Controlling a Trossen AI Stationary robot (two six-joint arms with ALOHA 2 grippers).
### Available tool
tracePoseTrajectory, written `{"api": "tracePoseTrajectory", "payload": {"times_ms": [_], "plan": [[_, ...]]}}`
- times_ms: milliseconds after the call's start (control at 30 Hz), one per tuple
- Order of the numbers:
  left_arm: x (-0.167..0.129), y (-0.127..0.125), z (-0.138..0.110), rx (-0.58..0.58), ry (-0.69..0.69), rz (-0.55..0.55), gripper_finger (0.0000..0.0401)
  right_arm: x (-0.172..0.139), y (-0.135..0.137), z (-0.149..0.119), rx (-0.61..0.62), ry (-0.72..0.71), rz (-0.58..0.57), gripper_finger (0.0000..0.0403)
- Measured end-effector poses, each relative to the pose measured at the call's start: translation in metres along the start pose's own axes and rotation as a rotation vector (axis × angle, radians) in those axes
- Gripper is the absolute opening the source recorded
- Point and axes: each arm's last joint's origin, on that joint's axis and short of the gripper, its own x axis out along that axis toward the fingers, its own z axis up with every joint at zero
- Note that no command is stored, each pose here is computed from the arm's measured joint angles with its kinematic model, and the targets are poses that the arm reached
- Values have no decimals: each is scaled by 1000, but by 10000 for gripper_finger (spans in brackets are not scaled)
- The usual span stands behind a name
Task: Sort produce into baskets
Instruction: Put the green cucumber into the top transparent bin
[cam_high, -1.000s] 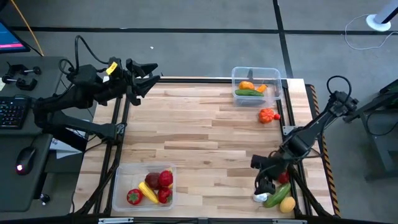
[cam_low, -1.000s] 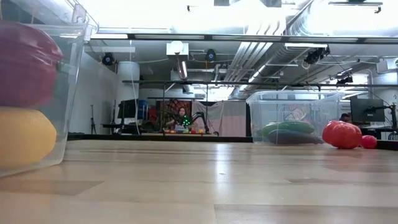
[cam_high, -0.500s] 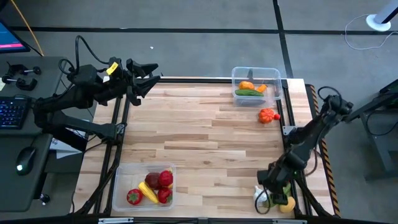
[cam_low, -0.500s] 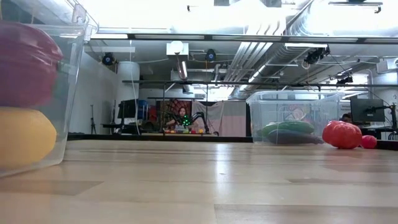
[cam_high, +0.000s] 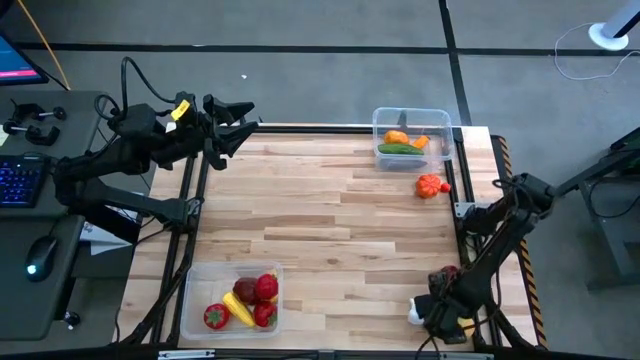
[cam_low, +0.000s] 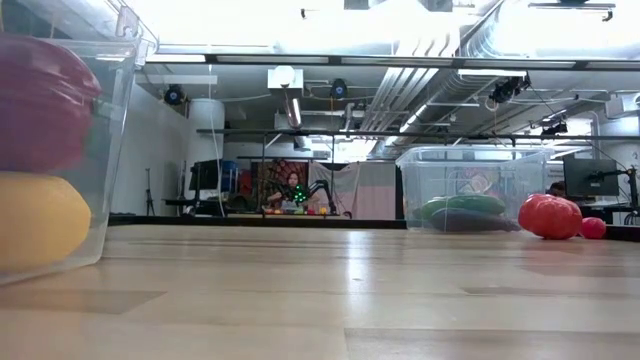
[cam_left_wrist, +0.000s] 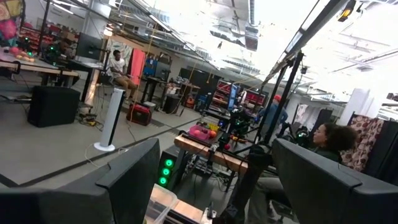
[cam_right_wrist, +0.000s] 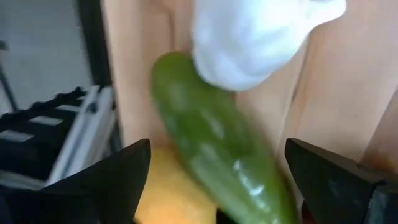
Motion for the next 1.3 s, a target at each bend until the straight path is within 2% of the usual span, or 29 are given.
{"api": "tracePoseTrajectory", "payload": {"times_ms": [367, 700, 833, 1067, 1300], "plan": [[0, 0, 0, 1, 0, 2, 300, 20, -3, 6, -46, 16, -86, 362], [0, 0, 0, 1, 0, 2, 301, 29, -6, 8, -38, 7, -155, 352], [0, 0, 0, 1, 0, 2, 300, 29, -6, 8, -16, 8, -157, 311], [0, 0, 0, 2, 0, 2, 300, 21, -2, 11, 37, 33, -147, 177], [0, 0, 0, 6, -1, 2, 300, -27, 26, 23, -85, -39, -188, 177]]}}
